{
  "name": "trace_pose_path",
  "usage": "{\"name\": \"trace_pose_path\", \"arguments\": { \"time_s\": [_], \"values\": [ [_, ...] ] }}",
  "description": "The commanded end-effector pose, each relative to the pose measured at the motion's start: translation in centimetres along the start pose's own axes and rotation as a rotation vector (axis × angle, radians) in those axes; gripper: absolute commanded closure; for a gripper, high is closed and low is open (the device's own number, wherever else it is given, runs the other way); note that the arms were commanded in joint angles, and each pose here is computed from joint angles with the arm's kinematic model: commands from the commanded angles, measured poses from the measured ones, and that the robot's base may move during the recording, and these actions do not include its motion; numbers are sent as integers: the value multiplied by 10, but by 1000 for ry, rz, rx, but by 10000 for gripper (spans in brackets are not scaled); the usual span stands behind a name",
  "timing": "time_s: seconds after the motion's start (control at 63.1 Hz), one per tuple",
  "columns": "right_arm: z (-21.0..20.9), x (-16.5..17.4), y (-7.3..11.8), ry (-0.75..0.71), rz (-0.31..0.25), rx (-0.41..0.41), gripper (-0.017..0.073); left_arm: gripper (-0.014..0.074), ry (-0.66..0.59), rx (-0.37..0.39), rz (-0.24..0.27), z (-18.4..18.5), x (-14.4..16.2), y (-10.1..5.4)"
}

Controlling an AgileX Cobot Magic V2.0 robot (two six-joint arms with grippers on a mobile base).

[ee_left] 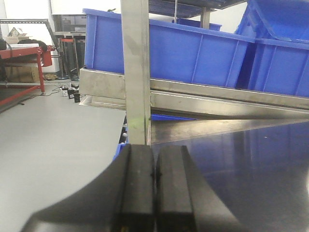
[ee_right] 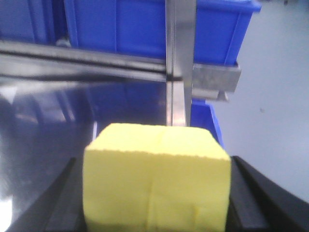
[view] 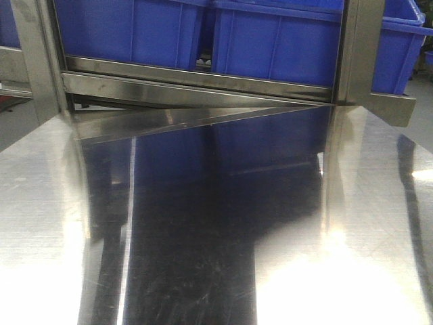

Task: Place yellow foam block on left shelf second layer
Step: 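Lift the yellow cube off the table with the right gripper, then drive the base away from the table holding the cube in the right gripper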

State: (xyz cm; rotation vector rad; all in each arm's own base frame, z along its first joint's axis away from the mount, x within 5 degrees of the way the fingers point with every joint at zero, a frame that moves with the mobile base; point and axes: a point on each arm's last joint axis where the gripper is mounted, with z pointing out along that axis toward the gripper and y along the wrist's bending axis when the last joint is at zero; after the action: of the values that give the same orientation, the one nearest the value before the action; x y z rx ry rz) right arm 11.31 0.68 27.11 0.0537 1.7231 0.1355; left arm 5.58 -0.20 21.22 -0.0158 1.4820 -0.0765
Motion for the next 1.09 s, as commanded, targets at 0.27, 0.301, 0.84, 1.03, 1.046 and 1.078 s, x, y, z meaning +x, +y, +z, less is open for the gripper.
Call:
{"name": "trace_pose_path", "arguments": {
  "time_s": [0.27, 0.301, 0.84, 1.03, 1.046, 1.078],
  "values": [
    [-50, -24, 2, -364, -16, -31, 62, 470, -73, 12, -10, -1, 0, 0],
    [-52, -24, 2, -374, -16, -32, 62, 470, -73, 12, -10, -1, 0, 0],
    [-53, -24, 2, -375, -16, -33, 62, 470, -73, 12, -10, -1, 0, 0],
    [-53, -24, 2, -375, -16, -33, 62, 470, -73, 12, -10, -1, 0, 0],
    [-53, -24, 2, -375, -16, -33, 62, 470, -73, 12, -10, -1, 0, 0],
    [-53, -24, 2, -375, -16, -33, 62, 470, -73, 12, -10, -1, 0, 0]
  ]
}}
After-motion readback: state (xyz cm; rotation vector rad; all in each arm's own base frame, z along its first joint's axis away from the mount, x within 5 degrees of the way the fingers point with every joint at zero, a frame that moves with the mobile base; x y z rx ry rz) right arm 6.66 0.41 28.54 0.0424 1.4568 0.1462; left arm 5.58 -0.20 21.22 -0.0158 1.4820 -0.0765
